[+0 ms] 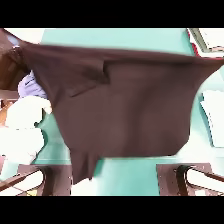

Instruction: Fold the shirts.

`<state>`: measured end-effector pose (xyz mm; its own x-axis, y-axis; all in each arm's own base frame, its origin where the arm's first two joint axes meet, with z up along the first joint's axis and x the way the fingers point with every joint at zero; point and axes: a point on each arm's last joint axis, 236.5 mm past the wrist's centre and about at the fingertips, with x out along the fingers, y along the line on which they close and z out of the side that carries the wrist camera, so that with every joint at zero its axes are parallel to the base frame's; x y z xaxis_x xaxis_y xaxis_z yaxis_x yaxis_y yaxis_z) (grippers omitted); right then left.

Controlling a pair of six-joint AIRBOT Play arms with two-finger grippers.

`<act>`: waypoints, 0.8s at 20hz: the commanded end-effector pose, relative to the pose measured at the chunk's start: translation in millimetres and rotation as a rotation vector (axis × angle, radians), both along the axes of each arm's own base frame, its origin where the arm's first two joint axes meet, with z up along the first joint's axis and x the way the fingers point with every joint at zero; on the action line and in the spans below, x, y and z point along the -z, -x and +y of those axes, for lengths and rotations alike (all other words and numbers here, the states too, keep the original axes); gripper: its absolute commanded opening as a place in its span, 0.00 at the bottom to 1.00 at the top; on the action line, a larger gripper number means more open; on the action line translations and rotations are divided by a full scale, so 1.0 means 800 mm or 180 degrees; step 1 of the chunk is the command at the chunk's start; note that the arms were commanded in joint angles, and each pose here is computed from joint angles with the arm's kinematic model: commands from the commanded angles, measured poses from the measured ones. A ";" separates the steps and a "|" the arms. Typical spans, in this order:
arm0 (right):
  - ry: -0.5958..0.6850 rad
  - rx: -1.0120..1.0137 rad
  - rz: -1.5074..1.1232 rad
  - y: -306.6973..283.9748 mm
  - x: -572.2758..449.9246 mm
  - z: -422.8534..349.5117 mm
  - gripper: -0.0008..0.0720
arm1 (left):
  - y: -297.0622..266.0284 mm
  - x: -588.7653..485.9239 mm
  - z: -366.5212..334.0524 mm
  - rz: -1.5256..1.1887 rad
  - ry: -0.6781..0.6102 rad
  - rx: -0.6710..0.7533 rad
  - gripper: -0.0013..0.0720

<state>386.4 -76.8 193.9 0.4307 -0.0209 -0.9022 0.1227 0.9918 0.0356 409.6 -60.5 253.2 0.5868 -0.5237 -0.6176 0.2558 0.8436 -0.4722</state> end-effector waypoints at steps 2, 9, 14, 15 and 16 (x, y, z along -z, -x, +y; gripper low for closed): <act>-0.0183 0.0116 0.0519 -0.052 0.122 -0.003 0.03 | -0.070 0.141 -0.006 0.0618 0.0166 0.0109 0.05; -0.0230 0.0265 -0.0195 -0.168 0.161 0.020 0.03 | -0.203 0.170 -0.008 -0.0296 0.0011 -0.0419 0.05; -0.0181 0.0221 -0.0552 -0.198 0.144 0.027 0.03 | -0.216 0.167 0.010 -0.0549 -0.0290 -0.0421 0.05; -0.0180 0.0213 -0.0500 -0.194 0.147 0.028 0.03 | -0.210 0.172 0.005 -0.0500 -0.0321 -0.0330 0.05; -0.0190 0.0208 -0.0399 -0.186 0.151 0.030 0.03 | -0.202 0.179 0.004 -0.0423 -0.0364 -0.0237 0.05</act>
